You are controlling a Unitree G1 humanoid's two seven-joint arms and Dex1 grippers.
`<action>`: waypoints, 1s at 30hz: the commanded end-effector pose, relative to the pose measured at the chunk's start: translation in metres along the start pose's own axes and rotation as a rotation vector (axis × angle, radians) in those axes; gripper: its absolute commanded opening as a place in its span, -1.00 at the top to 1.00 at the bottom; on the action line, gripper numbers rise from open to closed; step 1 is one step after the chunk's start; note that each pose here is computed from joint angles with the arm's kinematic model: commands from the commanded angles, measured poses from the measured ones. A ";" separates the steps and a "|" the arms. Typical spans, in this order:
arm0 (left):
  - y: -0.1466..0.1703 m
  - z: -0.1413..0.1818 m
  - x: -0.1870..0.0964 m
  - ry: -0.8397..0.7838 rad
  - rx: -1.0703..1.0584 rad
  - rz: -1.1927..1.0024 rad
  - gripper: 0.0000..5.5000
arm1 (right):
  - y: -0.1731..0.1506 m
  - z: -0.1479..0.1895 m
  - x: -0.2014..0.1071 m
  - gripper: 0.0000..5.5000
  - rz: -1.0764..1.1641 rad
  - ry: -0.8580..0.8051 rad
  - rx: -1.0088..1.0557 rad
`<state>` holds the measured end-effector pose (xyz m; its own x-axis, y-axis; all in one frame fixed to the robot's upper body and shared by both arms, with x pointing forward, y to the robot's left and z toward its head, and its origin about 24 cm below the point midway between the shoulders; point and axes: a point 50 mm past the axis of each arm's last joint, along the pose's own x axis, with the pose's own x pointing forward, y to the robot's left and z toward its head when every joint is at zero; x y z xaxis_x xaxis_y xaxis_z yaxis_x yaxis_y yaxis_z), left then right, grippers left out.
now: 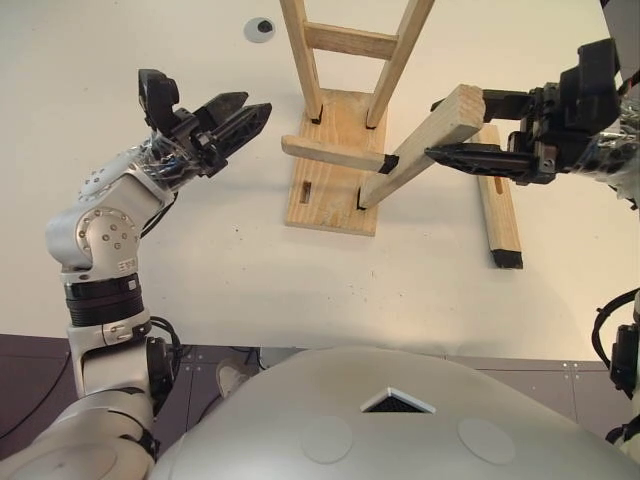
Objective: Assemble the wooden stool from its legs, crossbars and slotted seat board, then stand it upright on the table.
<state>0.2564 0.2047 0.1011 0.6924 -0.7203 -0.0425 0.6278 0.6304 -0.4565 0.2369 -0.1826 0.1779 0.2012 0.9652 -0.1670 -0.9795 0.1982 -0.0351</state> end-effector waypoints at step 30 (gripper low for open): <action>0.022 -0.055 -0.009 0.319 0.299 0.281 0.58 | -0.024 -0.045 -0.015 -0.23 -0.067 0.623 -0.236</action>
<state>0.2448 0.2075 0.0410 0.7455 -0.5315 -0.4021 0.5232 0.8405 -0.1410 0.2579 -0.2016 0.1435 0.2738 0.7082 -0.6507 -0.9569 0.1329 -0.2581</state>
